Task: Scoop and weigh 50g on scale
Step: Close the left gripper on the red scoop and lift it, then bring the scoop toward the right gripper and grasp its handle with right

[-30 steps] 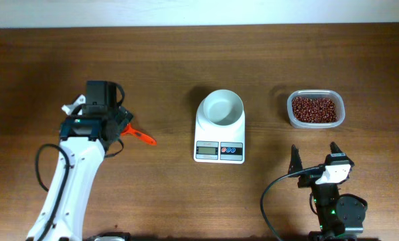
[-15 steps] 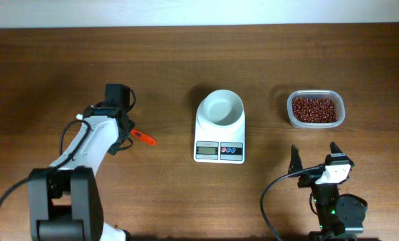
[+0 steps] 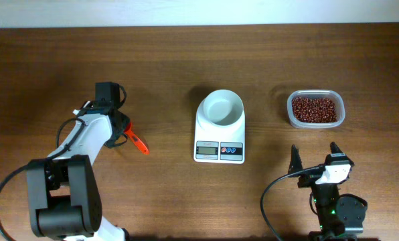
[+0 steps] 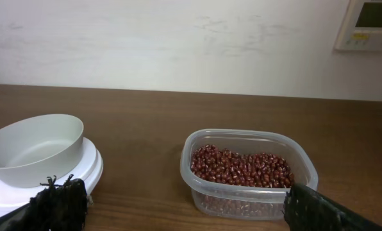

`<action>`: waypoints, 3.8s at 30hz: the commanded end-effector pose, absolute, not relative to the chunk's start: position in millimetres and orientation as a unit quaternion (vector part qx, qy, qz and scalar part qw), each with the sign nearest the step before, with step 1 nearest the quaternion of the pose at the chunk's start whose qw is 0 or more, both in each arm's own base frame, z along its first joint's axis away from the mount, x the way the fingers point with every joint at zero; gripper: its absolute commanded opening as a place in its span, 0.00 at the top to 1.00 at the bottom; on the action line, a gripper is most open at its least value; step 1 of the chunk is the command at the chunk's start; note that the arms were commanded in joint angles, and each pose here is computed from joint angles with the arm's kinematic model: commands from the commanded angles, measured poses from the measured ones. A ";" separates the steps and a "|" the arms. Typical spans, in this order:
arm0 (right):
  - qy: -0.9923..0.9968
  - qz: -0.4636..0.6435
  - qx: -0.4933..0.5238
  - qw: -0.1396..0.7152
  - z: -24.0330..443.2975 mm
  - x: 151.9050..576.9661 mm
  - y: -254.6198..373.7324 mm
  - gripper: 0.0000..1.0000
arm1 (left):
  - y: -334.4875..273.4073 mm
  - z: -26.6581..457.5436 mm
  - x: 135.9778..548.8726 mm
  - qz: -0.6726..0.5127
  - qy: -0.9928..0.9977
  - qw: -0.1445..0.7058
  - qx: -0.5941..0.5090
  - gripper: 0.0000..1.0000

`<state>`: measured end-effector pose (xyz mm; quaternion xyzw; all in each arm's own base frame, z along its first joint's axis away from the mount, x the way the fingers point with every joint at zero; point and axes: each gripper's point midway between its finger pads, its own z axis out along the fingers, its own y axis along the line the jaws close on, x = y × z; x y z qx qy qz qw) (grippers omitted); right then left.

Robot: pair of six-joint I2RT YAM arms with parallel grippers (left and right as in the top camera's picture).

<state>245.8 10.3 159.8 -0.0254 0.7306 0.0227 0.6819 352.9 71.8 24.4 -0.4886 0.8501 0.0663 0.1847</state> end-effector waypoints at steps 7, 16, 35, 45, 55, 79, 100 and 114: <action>0.732 0.020 -0.026 0.681 157.1 245.8 10.2 0.01 | 63.0 25.5 377.5 0.040 0.896 0.212 -0.387 0.49; 0.732 0.020 -0.026 0.681 157.1 245.8 10.2 0.01 | 63.0 26.1 378.8 0.059 0.928 0.210 -0.302 0.58; 0.732 0.020 -0.026 0.681 157.1 245.8 10.2 0.01 | 64.7 17.9 327.6 0.060 0.878 0.124 -0.457 1.00; 0.732 0.020 -0.026 0.681 157.1 245.8 10.2 0.01 | -1.4 58.4 298.8 -0.110 0.824 0.029 -0.554 1.00; 0.731 0.072 -0.009 0.678 157.7 245.1 19.2 0.01 | -34.3 63.3 240.3 -0.114 0.788 -0.125 -0.592 1.00; 0.726 0.569 0.015 0.387 168.1 185.4 138.9 0.01 | -11.0 193.0 202.9 -0.140 0.806 0.204 -0.538 1.00; 0.786 0.581 -0.003 0.210 163.5 193.9 249.8 0.16 | -104.7 118.3 199.5 -0.060 0.779 0.029 -0.623 1.00; 0.793 0.574 -0.003 0.203 156.5 188.9 258.3 0.40 | -161.0 112.2 199.1 -0.097 0.824 0.038 -0.557 1.00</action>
